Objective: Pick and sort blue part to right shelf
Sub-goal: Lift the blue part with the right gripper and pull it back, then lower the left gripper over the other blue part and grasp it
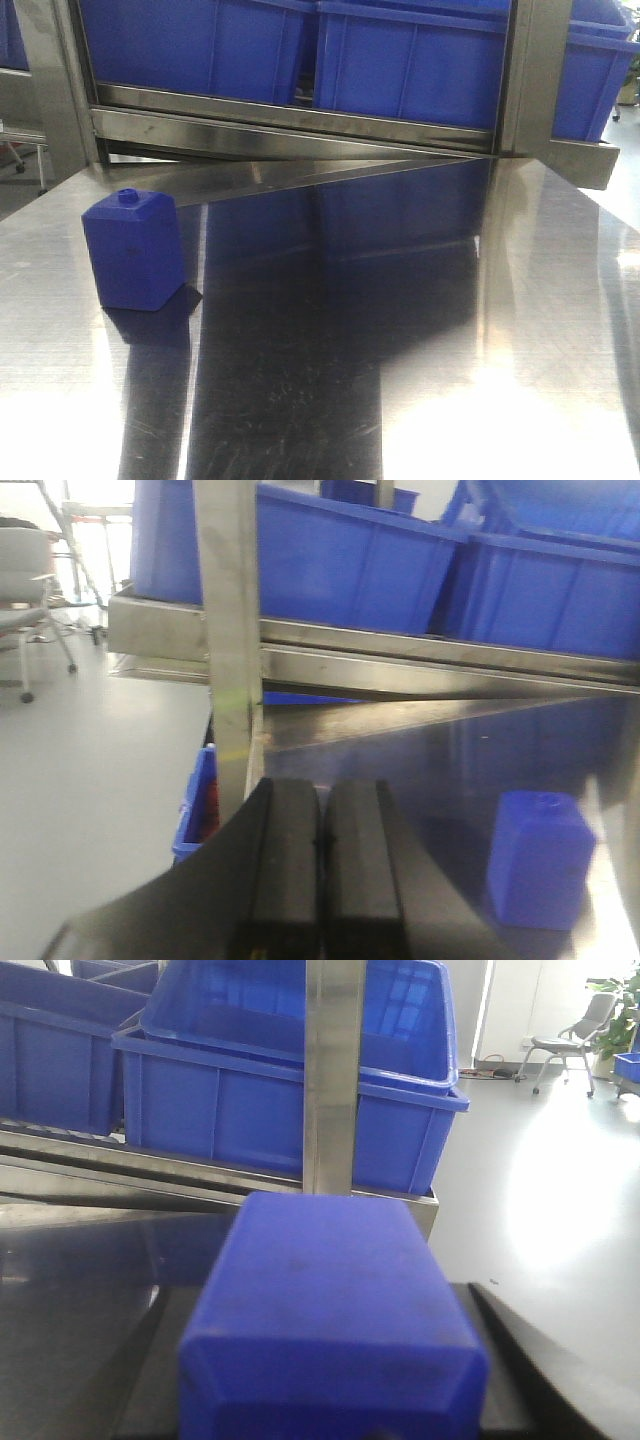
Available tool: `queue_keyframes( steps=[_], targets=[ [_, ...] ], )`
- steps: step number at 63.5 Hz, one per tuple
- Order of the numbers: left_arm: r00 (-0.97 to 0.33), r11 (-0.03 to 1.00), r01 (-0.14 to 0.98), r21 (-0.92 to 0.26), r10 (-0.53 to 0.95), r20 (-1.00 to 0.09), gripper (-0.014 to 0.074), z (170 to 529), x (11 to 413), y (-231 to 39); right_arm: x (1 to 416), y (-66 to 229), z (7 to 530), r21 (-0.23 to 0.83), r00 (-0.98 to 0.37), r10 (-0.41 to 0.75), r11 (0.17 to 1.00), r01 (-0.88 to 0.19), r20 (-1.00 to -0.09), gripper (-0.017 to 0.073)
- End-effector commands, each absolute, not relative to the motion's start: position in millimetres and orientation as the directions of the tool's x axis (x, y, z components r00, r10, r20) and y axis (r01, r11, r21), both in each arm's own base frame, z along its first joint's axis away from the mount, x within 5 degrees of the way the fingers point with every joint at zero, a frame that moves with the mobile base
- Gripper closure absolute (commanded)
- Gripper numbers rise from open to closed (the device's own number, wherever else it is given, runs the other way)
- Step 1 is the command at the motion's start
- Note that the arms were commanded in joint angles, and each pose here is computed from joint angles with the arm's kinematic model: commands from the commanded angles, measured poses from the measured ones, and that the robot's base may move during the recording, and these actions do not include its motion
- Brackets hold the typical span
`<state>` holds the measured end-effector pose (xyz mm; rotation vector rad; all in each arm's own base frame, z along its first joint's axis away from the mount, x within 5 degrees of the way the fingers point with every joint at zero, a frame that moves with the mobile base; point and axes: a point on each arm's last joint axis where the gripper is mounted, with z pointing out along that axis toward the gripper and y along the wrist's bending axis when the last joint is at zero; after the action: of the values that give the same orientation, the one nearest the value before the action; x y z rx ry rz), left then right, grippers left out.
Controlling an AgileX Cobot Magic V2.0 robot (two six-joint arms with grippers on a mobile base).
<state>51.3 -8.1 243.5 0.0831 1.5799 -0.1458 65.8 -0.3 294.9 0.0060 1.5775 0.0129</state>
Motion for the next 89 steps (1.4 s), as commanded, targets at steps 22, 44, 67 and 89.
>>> queue_keyframes(
  steps=[22,44,67,89],
  targets=[
    [-0.177,0.907,0.419,-0.046,0.033,-0.984,0.0231,308,102,-48,65,0,312,-0.009,0.101,-0.009,1.000,-0.004,-0.995,0.0148],
    [-0.439,0.903,0.418,-0.100,0.104,-0.893,-0.0098,323,166,-85,65,0,312,-0.009,0.101,-0.009,1.000,-0.004,-0.995,0.0148],
    [-0.836,0.955,0.184,-0.232,0.028,-0.548,-0.0099,327,243,-126,65,0,312,-0.009,0.101,-0.009,1.000,-0.004,-0.995,0.0148],
    [-0.953,0.980,0.125,-0.153,0.076,-0.295,-0.0099,309,290,-151,65,0,312,-0.009,0.101,-0.009,1.000,-0.004,-0.995,0.0148]
  ],
)
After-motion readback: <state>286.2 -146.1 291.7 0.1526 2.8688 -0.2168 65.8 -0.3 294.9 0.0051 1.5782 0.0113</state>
